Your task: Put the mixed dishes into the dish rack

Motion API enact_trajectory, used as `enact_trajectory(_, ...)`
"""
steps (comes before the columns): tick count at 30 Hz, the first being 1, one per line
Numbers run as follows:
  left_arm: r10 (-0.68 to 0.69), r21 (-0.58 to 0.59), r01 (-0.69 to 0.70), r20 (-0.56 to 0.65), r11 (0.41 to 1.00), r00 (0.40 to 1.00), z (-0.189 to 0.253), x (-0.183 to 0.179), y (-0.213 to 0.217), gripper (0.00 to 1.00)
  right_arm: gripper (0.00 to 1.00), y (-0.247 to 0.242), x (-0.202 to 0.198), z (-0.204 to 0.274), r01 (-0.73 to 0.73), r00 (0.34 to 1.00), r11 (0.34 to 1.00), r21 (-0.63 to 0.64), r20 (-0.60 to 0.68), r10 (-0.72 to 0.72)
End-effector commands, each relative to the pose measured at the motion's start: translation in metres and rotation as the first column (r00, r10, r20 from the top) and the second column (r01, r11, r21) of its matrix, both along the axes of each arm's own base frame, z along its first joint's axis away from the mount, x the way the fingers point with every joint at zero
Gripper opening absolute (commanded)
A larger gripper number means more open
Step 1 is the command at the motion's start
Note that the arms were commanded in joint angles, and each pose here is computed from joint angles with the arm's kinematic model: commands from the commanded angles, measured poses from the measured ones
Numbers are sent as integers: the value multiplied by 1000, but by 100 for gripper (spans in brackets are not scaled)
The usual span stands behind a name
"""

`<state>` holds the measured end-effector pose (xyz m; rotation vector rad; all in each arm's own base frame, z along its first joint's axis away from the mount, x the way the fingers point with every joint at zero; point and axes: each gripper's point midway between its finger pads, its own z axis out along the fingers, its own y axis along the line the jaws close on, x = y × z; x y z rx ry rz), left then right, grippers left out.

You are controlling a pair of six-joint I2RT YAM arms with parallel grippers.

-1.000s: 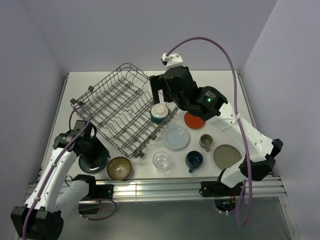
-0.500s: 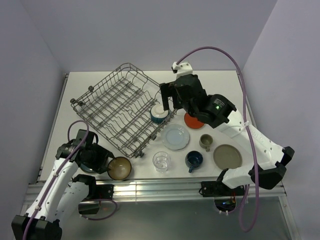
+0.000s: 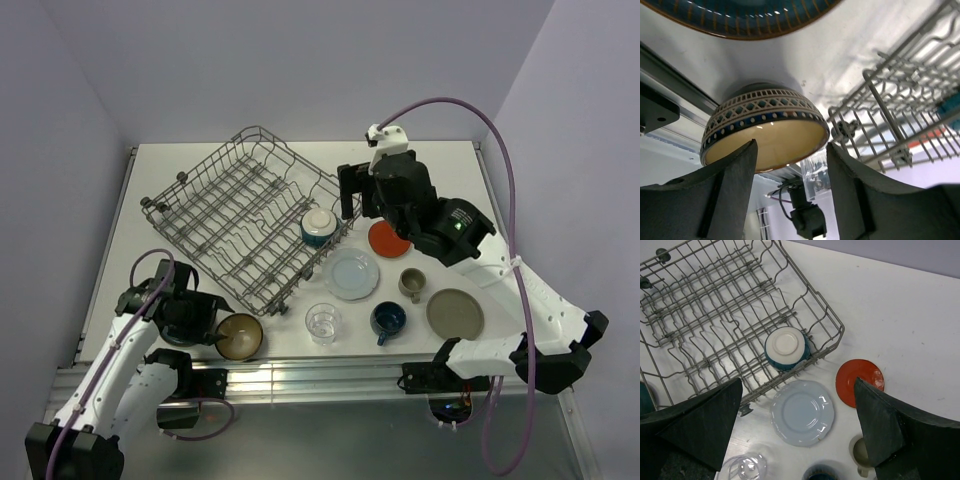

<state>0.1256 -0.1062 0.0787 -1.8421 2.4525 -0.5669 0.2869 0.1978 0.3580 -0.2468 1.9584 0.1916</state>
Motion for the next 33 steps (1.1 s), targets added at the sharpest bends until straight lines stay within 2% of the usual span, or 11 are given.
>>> enact_trajectory(1, 53, 16, -53, -24, 998, 998, 2, 5, 3, 64, 100, -7, -1, 15, 3, 998, 999, 41, 57, -6)
enact_trajectory(10, 179, 8, -179, -24, 984, 984, 1, 12, 7, 62, 100, -13, 0, 18, 9, 997, 999, 46, 79, -12)
enact_trajectory(24, 199, 87, -190, -108, 978, 974, -15, 14, 14, 64, 100, -16, 0, 17, 12, 995, 998, 56, 95, -17)
enact_trajectory(30, 195, 94, -184, -126, 978, 973, -24, 15, 13, 62, 100, -23, -2, 17, 25, 994, 998, 51, 107, -30)
enact_trajectory(33, 185, 107, -172, -128, 979, 974, -26, 16, 15, 58, 100, -27, -2, 17, 36, 993, 998, 46, 114, -41)
